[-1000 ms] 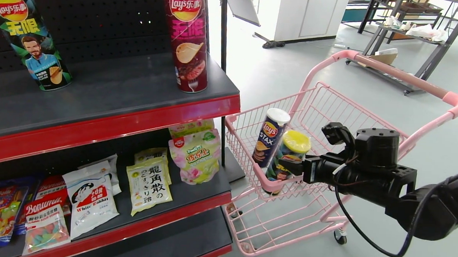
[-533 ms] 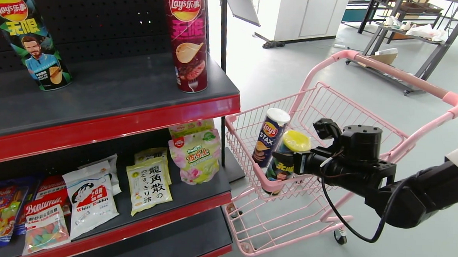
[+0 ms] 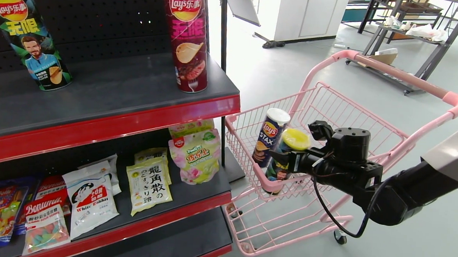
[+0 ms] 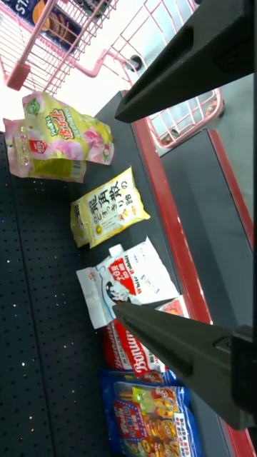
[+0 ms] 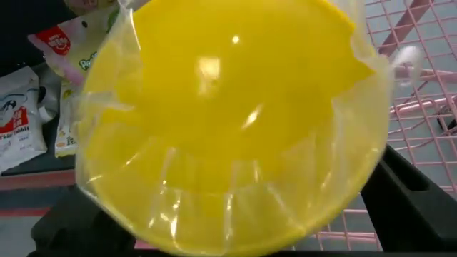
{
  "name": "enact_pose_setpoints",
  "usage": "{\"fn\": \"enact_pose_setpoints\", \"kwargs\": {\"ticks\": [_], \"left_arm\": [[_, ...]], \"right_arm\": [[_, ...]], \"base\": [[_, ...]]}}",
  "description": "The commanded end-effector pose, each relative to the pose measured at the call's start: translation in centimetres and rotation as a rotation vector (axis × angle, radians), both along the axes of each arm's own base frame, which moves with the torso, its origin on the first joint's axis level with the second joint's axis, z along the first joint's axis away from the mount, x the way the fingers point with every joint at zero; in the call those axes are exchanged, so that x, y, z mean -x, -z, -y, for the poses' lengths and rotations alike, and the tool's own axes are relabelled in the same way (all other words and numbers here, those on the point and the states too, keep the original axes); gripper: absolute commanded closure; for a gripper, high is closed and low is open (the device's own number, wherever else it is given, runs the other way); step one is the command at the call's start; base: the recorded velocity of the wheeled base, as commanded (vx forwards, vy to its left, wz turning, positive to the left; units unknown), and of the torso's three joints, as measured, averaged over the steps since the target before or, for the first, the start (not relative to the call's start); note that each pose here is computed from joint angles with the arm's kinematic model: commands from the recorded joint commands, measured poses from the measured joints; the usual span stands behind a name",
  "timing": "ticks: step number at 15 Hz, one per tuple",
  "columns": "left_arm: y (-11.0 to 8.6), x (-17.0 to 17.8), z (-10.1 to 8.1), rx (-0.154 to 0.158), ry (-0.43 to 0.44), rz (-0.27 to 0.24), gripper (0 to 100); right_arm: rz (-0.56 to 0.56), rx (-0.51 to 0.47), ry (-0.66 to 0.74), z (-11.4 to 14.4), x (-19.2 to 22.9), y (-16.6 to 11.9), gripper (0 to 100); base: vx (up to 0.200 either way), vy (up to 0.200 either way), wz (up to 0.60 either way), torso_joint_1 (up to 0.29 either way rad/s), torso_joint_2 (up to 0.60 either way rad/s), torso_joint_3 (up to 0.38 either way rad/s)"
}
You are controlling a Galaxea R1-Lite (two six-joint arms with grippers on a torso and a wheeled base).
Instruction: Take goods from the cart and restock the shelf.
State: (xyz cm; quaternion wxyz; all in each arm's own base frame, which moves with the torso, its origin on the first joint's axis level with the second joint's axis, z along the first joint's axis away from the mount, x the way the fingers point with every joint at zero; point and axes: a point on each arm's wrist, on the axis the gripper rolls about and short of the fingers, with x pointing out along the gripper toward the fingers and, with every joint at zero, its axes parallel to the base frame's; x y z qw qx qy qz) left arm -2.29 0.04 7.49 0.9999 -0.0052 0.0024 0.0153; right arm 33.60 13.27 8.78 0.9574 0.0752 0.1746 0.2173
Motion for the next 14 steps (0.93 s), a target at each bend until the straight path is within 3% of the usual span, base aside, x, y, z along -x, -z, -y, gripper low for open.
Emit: {"fn": "enact_pose_setpoints", "kwargs": {"ticks": [1, 2, 8, 11, 14], "left_arm": [[0.0, 0.0, 0.0, 0.0, -0.002, -0.001, 0], [0.0, 0.0, 0.0, 0.0, -0.002, -0.001, 0], [0.0, 0.0, 0.0, 0.0, -0.002, -0.001, 0], [0.0, 0.0, 0.0, 0.0, -0.002, -0.001, 0], [0.0, 0.0, 0.0, 0.0, -0.002, -0.001, 0]], "right_arm": [[-0.011, -0.001, 0.002, -0.2, -0.3, 0.4, 0], [-0.015, 0.001, 0.011, -0.2, -0.3, 0.7, 100], [-0.006, -0.005, 0.07, 0.3, 0.5, -0.2, 100], [0.106, -0.037, 0.089, 1.3, 2.5, -4.7, 100], [0.31, -0.034, 0.117, 3.4, 4.2, -10.6, 100]], "base": [[0.0, 0.0, 0.0, 0.0, 0.0, 0.0], [0.0, 0.0, 0.0, 0.0, 0.0, 0.0], [0.0, 0.0, 0.0, 0.0, 0.0, 0.0], [0.0, 0.0, 0.0, 0.0, 0.0, 0.0], [0.0, 0.0, 0.0, 0.0, 0.0, 0.0]]}}
